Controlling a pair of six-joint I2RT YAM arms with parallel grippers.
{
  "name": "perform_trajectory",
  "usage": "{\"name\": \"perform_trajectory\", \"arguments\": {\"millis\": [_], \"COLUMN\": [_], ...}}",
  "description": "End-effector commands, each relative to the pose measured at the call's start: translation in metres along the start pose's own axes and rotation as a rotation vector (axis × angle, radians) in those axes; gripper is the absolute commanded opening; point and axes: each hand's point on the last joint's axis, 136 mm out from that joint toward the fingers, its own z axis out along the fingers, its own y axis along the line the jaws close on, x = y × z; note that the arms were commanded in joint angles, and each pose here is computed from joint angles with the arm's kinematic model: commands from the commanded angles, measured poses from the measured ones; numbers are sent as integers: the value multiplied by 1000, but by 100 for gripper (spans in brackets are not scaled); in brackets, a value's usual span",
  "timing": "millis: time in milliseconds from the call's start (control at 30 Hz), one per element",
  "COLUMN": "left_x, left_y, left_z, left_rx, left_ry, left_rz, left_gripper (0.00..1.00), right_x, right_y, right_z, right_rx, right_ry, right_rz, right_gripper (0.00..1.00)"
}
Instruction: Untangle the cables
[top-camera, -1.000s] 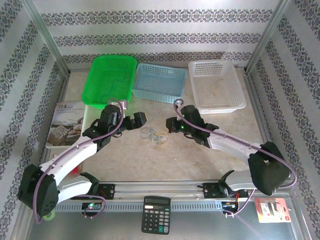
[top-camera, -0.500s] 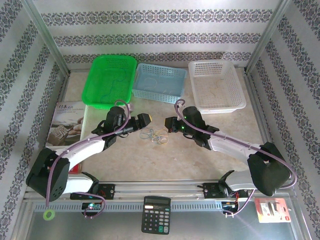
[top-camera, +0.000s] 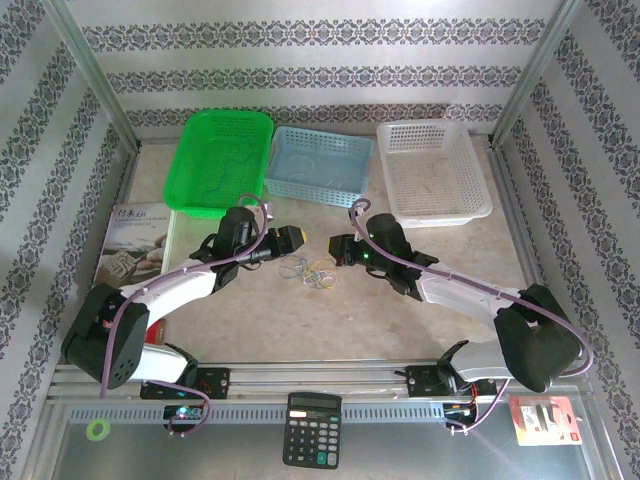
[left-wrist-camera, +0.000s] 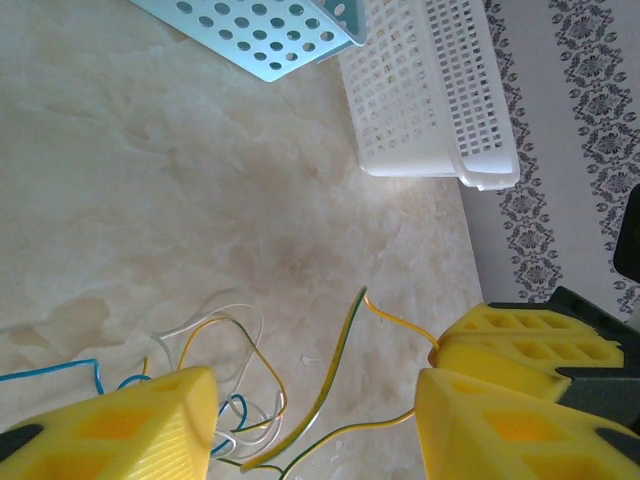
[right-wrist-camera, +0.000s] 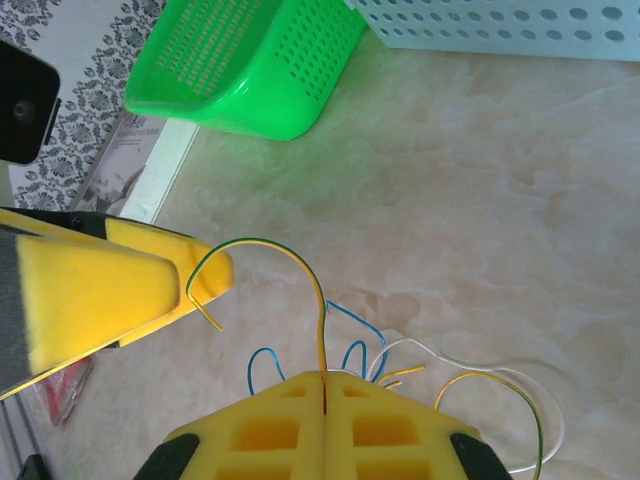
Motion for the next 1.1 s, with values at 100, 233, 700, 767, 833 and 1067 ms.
{"name": "perform_trajectory", "arguments": {"millis": [100,233,700,767,833,1067], "left_x": [-18,-20,-45,-48,-51,-51], "left_y": [-16,-17,-72,-86,-98,-111], "left_z": [4,5,-21,-25,-28,-32], "left_rx": [64,65,199,246,291,328], "left_ry": [-33,-32,-81,-82,-77,-47], "left_rz": [54,55,89,86,83,88], "left_gripper": [45,31,0,0,0,0], "right_x": [-7,-6,15,17,16,-1], "right_y": [6,5,-17,-16,-14,3], "right_z": [-6,-6,9,11,11,-2], "right_rx": [-38,-35,5,-1,-10,-50], "right_ry": [-27,-26,30,38,39,15], "right_rz": [-1,-1,18,20,15,-38], "right_gripper": [0,0,0,0,3,33]}}
